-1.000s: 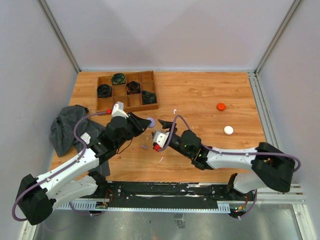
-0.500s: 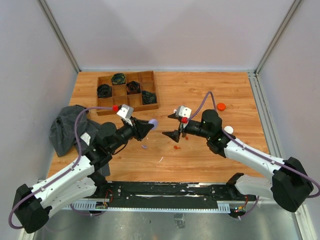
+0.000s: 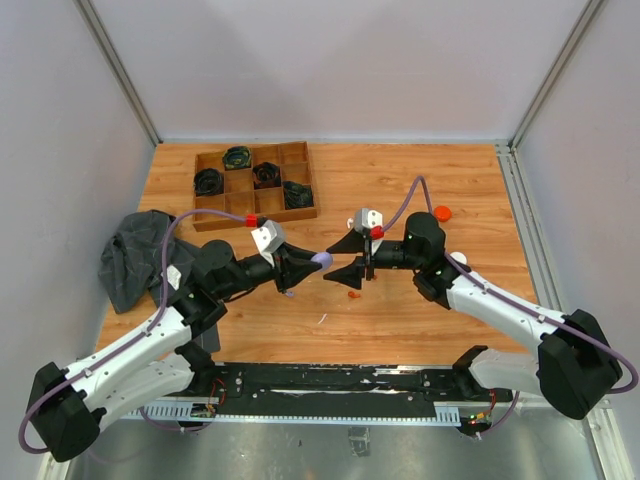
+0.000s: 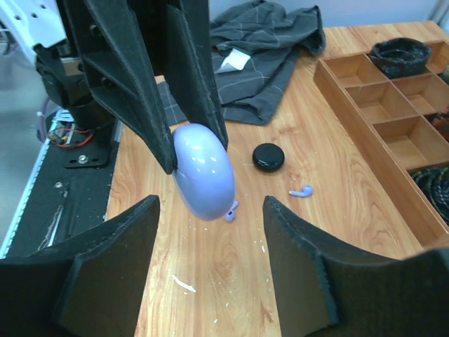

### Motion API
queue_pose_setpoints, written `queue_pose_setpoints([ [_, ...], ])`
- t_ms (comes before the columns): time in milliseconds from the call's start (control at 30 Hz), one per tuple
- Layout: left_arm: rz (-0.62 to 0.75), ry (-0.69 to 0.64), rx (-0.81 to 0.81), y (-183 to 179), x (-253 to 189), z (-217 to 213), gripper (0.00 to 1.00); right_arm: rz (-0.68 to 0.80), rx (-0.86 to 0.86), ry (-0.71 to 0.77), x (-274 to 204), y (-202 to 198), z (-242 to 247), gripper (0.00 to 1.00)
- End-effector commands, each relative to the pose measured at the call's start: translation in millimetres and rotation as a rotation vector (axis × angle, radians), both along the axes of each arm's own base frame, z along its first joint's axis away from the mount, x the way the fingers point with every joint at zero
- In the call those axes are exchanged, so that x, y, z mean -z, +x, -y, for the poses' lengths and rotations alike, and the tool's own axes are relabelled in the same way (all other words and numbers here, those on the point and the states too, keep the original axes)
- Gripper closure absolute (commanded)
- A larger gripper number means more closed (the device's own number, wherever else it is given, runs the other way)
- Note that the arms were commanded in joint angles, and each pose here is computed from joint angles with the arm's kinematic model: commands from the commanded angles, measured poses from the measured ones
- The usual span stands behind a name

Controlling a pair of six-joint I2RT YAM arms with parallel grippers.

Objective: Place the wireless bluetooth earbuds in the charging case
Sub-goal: Pick up the charging case at the center of the board, then open the charging case.

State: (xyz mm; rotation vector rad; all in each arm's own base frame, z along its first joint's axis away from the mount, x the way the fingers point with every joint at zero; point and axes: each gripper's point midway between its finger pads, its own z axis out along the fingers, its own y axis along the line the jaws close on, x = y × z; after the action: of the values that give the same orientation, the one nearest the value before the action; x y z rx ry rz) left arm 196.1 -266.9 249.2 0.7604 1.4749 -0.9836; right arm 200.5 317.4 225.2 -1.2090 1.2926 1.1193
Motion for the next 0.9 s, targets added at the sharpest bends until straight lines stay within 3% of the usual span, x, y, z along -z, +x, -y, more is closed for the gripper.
queue_pose_setpoints([
  [0, 0.099, -0.016, 0.105, -12, -27, 11, 1.00, 0.010, -0.070, 0.061, -22, -6, 0, 0.40],
  [367, 0.106, -0.009, 0.171, -19, -28, 17, 1.00, 0.005, -0.131, 0.072, -25, -16, 4, 0.61],
  [533, 0.105, -0.008, 0.166, -18, -28, 18, 1.00, 0.012, -0.141, 0.070, -25, -17, 5, 0.82],
  [567, 0.102, -0.006, 0.157, -17, -28, 17, 0.96, 0.014, -0.138, 0.068, -23, -17, 5, 0.86],
  [733, 0.107, -0.019, 0.110, -13, -29, 11, 0.57, 0.026, -0.122, 0.069, -20, -16, 7, 0.95],
  [867, 0.096, -0.017, 0.100, -11, -27, 11, 0.42, 0.034, -0.114, 0.073, -22, -16, 8, 0.98],
])
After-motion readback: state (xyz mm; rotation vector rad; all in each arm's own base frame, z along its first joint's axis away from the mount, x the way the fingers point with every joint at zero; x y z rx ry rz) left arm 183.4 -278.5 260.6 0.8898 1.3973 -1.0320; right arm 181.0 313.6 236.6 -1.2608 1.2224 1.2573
